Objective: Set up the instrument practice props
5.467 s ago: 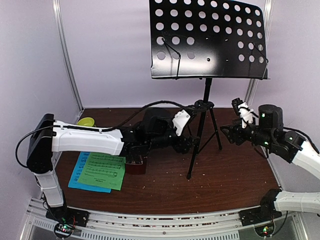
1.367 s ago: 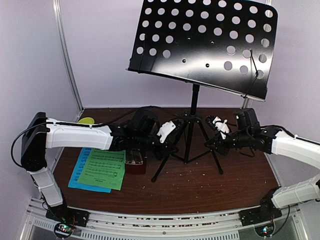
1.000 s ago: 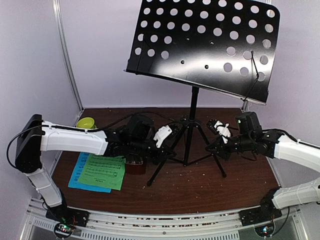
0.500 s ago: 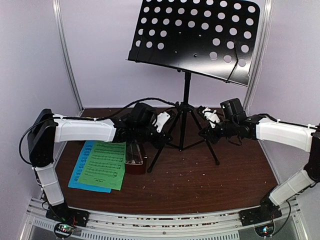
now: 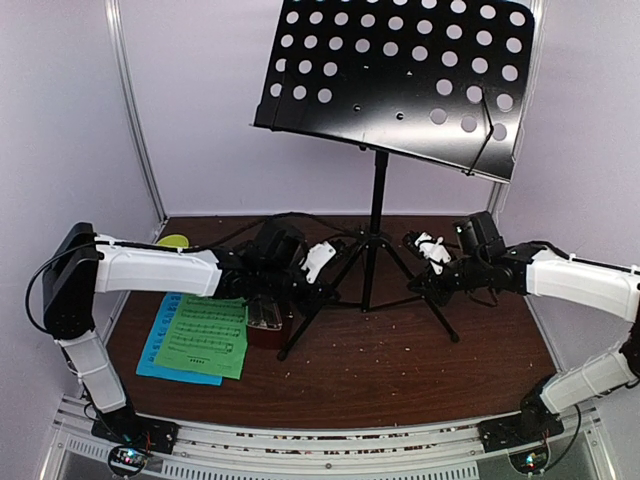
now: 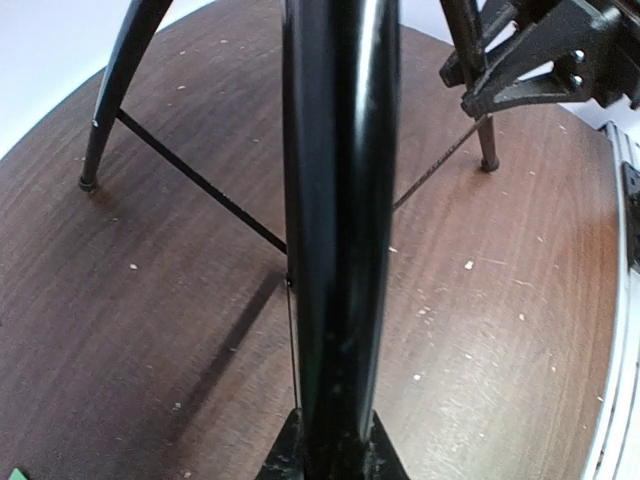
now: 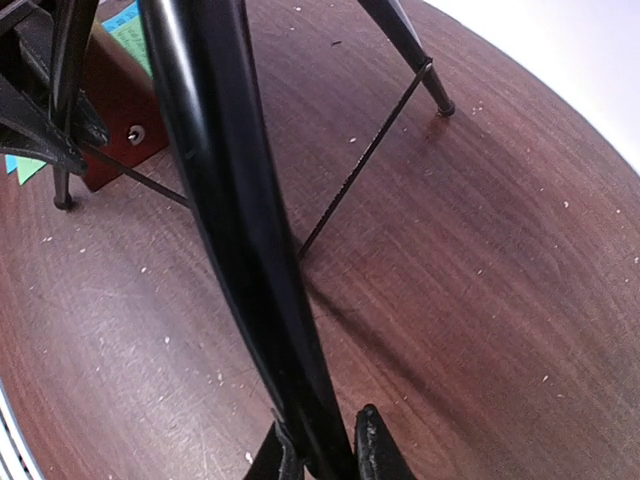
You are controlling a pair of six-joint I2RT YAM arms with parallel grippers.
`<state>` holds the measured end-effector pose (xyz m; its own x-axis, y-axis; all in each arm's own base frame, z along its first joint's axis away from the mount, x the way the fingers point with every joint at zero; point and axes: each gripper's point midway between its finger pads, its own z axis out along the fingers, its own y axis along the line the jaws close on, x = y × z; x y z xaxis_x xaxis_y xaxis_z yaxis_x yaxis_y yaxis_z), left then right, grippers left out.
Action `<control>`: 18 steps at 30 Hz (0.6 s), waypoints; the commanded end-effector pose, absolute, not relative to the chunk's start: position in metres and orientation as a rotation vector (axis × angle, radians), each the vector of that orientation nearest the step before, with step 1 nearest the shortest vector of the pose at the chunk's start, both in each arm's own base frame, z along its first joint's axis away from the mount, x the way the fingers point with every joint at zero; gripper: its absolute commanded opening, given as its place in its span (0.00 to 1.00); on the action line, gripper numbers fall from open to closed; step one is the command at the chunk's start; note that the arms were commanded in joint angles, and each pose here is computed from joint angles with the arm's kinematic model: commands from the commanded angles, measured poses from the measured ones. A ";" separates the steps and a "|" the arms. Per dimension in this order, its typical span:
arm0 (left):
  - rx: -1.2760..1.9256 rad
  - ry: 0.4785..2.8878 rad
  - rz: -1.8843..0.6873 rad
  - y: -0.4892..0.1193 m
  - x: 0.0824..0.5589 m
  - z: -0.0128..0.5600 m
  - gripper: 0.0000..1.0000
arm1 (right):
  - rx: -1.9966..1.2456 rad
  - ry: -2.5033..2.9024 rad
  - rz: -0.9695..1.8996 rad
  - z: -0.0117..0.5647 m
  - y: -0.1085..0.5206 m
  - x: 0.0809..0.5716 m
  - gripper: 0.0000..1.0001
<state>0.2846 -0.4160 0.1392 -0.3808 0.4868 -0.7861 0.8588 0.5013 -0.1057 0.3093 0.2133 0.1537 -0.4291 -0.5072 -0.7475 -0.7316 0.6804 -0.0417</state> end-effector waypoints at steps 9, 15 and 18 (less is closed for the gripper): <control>0.978 2.278 -0.582 -0.351 0.270 0.096 0.00 | -0.492 2.270 0.131 0.145 0.114 0.333 0.00; 1.016 2.245 -0.595 -0.380 0.268 0.099 0.00 | -0.495 2.256 0.214 0.153 0.132 0.353 0.00; 1.038 2.238 -0.605 -0.391 0.257 0.094 0.00 | -0.496 2.220 0.225 0.160 0.136 0.361 0.00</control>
